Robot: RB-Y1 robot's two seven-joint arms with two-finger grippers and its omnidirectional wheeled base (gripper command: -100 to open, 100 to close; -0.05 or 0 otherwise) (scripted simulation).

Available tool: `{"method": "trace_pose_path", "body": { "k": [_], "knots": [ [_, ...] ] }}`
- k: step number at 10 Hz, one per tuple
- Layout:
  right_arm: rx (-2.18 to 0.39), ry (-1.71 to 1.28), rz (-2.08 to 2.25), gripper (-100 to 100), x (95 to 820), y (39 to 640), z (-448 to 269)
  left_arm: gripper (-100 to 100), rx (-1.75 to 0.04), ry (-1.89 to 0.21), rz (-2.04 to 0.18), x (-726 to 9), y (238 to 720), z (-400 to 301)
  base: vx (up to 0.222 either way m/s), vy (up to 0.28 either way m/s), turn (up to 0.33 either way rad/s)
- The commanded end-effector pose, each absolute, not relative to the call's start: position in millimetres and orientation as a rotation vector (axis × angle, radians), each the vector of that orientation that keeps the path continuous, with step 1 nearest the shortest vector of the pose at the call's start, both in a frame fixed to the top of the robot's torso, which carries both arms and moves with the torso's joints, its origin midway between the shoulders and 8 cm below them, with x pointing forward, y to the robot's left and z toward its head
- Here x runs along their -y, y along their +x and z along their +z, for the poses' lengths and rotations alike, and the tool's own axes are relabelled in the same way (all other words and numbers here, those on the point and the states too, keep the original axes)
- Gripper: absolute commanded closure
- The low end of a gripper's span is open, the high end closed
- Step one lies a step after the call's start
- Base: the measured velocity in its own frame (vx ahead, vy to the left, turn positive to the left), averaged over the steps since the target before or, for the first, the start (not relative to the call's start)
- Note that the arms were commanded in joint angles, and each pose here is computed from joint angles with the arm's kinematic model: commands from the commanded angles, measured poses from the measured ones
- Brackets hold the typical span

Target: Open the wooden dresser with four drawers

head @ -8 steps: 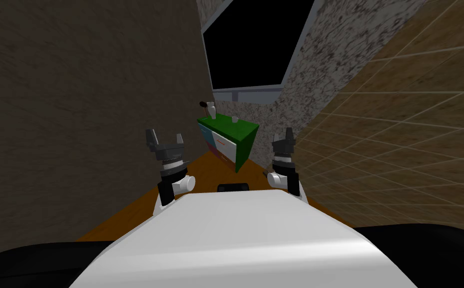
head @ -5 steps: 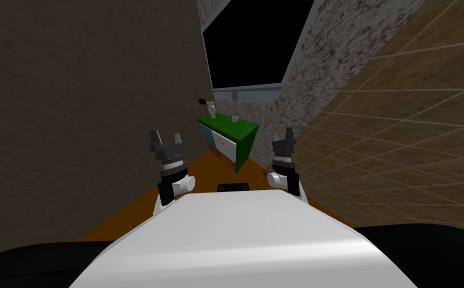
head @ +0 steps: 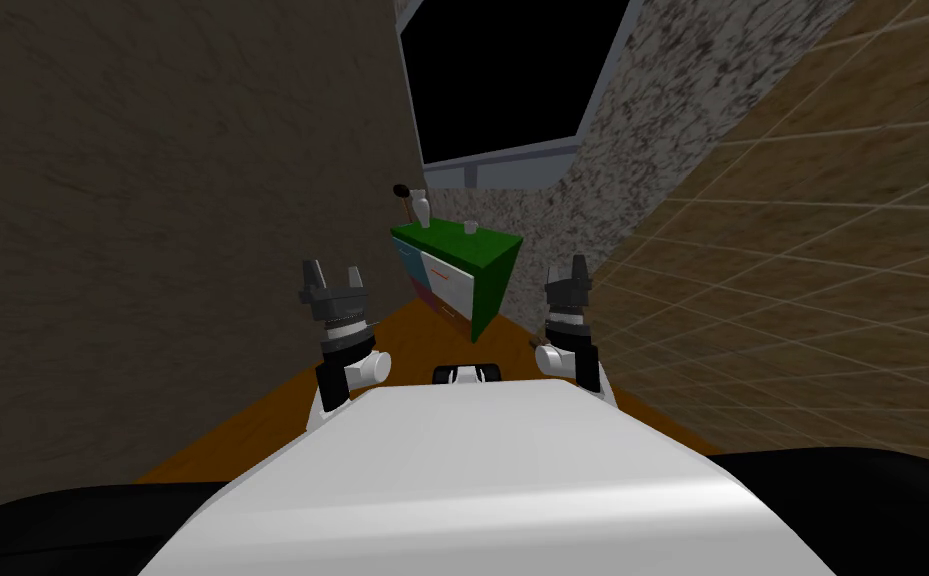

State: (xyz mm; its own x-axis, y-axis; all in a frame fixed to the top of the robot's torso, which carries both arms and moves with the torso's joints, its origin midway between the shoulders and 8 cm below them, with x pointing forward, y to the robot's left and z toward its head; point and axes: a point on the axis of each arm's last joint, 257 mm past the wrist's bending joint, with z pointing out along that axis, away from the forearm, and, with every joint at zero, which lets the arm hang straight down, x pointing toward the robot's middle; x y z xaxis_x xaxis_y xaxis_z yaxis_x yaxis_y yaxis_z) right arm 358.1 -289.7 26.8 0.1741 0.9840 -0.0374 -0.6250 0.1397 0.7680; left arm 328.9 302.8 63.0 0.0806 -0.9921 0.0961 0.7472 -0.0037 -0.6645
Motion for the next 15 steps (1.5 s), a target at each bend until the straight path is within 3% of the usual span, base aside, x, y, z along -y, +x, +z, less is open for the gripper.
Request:
{"method": "trace_pose_path", "body": {
  "k": [1,2,15],
  "knots": [
    [-0.637,0.7,1.283,0,290,358,27,0,-0.47,-0.659,-1.451,-303,329,63,0.0,0.0,0.0],
    [-0.637,0.7,1.283,0,290,358,27,-100,-0.524,-0.64,-1.453,-295,336,58,0.022,0.01,-0.08],
    [-0.637,0.701,1.283,0,290,358,26,-100,-0.894,-0.69,-1.407,-243,418,-47,0.045,0.043,-0.132]
  ]
}}
